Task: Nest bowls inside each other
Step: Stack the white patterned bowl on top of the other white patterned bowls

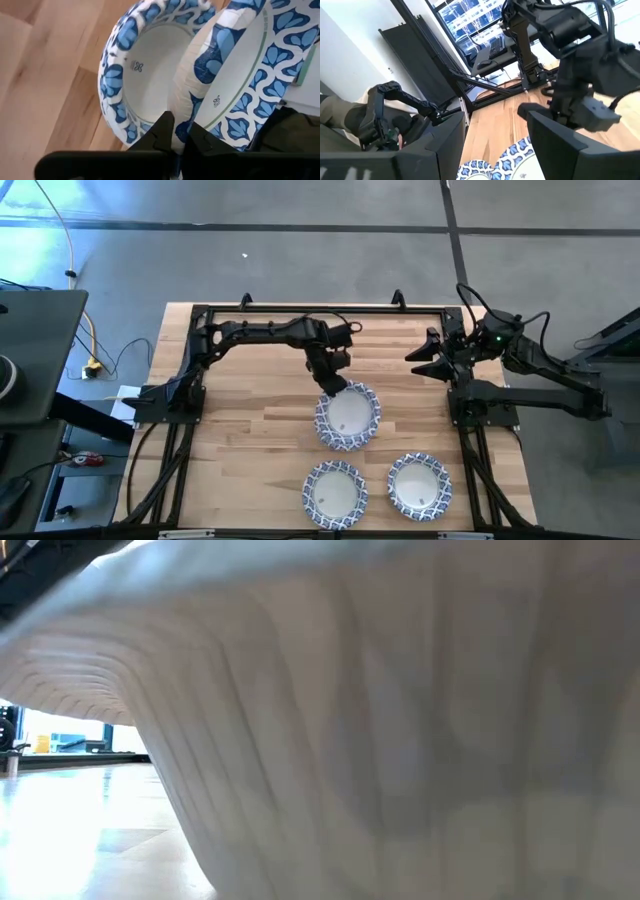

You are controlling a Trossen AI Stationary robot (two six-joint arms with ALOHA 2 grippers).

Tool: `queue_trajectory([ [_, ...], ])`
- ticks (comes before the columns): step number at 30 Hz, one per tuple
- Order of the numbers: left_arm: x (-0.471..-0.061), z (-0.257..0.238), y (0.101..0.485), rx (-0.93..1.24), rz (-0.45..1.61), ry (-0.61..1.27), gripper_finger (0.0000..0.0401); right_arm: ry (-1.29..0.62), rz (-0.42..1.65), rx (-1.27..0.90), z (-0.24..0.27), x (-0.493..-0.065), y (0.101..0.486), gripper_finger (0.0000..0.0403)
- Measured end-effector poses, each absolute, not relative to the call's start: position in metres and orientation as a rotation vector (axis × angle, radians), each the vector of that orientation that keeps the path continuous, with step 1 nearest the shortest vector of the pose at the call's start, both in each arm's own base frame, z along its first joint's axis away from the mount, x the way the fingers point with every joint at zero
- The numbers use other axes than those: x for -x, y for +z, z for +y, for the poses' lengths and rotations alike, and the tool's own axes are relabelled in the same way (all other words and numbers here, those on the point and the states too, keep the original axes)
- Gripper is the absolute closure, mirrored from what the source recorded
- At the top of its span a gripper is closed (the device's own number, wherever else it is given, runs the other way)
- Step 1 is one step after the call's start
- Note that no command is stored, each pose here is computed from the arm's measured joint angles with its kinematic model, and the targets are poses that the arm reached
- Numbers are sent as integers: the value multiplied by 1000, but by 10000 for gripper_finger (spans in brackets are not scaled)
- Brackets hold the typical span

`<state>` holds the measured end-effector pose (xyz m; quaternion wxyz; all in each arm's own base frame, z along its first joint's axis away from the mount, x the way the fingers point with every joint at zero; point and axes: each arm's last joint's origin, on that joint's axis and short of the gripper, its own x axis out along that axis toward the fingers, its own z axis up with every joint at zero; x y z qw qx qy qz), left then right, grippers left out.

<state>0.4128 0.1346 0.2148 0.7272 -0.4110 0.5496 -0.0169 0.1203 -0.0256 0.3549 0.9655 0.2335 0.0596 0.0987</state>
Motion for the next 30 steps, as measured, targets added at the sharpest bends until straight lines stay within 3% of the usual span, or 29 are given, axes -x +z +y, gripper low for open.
queue_trajectory([
  [17, -420, 124, 189, 960, 1310, 23, 388, 206, 135, -475, -25, -120, 354, 197],
  [22, -420, 125, 189, 965, 1307, 13, 342, 213, 138, -468, -25, -120, 353, 197],
  [30, -421, 126, 189, 944, 1295, 15, 225, 212, 142, -468, -25, -120, 353, 197],
])
